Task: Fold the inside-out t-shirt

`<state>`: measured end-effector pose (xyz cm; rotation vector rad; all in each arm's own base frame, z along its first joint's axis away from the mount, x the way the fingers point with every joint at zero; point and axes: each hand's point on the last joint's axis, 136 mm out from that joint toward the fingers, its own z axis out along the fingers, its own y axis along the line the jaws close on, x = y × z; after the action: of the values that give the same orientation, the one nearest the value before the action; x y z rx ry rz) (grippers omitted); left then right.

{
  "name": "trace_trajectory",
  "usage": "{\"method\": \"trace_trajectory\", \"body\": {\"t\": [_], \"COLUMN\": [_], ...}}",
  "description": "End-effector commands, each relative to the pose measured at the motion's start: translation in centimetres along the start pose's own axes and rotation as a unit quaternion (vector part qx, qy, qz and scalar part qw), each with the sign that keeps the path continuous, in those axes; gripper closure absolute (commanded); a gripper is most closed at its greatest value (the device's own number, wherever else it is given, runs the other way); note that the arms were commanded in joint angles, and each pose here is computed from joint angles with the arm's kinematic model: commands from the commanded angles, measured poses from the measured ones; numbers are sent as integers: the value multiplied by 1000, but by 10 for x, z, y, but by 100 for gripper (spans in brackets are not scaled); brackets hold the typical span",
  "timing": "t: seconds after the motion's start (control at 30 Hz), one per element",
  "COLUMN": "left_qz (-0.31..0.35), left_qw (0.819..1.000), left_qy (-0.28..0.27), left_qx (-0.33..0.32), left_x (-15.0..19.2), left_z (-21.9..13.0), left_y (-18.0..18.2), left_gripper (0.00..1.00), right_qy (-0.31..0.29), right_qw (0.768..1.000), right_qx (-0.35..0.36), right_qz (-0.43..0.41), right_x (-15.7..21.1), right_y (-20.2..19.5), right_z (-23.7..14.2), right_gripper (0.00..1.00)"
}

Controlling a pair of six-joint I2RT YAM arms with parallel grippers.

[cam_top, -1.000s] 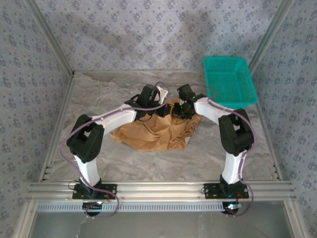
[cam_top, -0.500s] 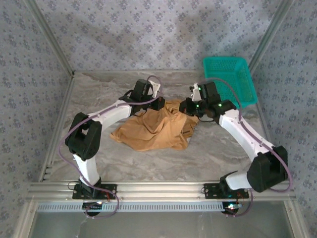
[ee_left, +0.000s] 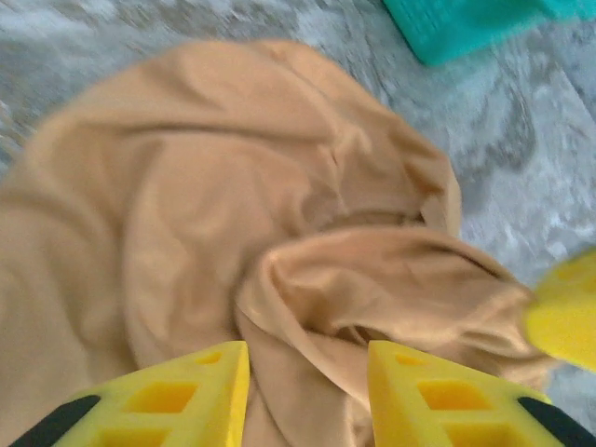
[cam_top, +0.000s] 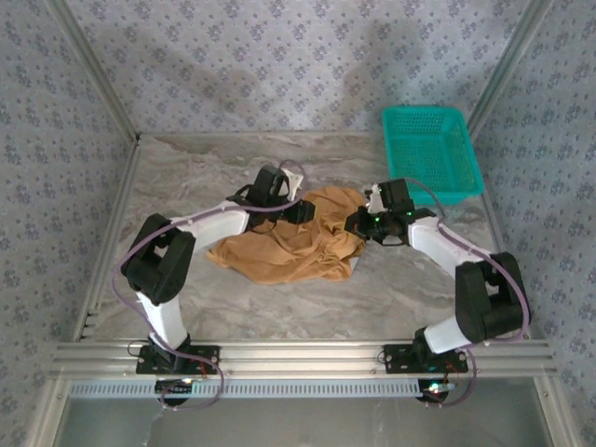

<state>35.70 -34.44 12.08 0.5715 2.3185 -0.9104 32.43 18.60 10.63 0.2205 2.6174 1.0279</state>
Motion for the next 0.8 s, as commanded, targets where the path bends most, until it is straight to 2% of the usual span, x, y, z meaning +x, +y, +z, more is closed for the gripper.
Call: {"method": "trace_trajectory", "body": {"t": [0.0, 0.17, 0.6, 0.67, 0.7, 0.77], "left_qz": [101, 177, 174, 170, 166, 154], "left_qw": [992, 982, 984, 985, 985, 987], "left_qy": [-56, -44, -28, -30, -34, -35], "left_qx": [42, 55, 32, 28, 28, 28], "left_x": [-11, 14, 7, 3, 0, -4], "left_z": [-18, -1, 45, 48, 48, 47], "left_y": [-45, -61, -44, -40, -40, -38], "left_gripper": [60, 60, 59, 67, 78, 91], "right_qy": [-11, -12, -18, -19, -19, -18], "right_qw": [1000, 1000, 999, 999, 999, 1000], "right_qx": [-9, -11, -18, -20, -20, -16], "right_qz": [-2, -12, -19, -20, -20, -19], "right_x": [-7, -8, -6, -6, -6, -5], "right_y": [7, 13, 23, 24, 25, 23], "right_z": [1, -3, -15, -16, -16, -16], "right_gripper": [100, 100, 100, 100, 100, 100]}}
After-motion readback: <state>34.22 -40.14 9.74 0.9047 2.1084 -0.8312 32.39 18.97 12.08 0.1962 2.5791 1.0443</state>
